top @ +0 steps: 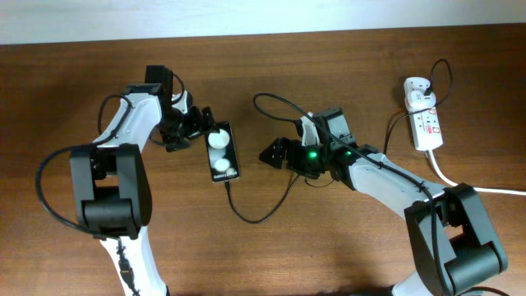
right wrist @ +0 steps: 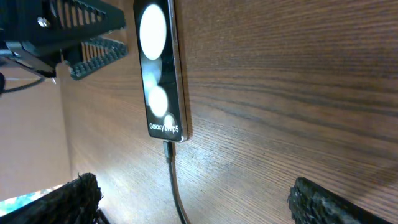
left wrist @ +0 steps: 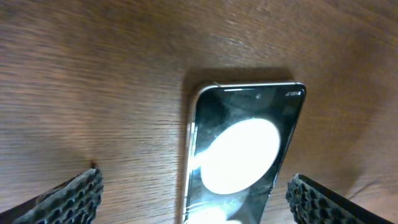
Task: Plug charger to phone and switch on socket
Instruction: 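Lower the plugged phone onto the table with the left gripper, then release the phone and move the right gripper to the power strip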
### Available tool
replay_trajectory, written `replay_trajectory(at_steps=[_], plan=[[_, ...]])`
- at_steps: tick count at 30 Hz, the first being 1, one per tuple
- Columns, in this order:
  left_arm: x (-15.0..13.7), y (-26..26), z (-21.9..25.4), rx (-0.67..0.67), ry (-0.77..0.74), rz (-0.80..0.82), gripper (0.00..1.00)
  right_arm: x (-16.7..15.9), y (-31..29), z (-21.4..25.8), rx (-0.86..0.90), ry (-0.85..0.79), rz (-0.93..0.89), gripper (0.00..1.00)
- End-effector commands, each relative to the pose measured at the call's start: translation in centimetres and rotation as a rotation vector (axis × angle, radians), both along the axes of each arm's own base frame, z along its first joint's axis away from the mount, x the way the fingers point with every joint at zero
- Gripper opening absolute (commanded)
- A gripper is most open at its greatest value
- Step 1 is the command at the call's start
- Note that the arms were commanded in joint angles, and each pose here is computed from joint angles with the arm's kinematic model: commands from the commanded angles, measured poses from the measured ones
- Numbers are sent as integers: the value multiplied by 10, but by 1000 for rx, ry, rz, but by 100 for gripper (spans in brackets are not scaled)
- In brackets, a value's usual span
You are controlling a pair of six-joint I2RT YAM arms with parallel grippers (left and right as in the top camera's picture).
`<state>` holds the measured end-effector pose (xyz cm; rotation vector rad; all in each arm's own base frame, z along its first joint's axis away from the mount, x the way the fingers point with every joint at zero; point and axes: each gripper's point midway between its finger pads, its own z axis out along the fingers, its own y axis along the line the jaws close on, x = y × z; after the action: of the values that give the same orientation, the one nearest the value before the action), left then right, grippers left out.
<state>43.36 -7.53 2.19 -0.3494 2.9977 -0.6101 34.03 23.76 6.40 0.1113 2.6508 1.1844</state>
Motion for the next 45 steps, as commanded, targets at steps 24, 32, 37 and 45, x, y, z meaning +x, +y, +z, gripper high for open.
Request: replay_trajectory(at_steps=[24,32,37,45], plan=[[-48,11,283,26,-598,30,99,-43,-109,165,-225,-342,-95,25],[-48,11,283,26,-598,30,99,-24,-249,190,-356,-245,-488,4],[-48,11,283,26,-598,30,99,-4,-282,181,-328,-148,-529,4],[-48,11,283,26,-598,30,99,24,-338,161,-303,-9,-612,4]])
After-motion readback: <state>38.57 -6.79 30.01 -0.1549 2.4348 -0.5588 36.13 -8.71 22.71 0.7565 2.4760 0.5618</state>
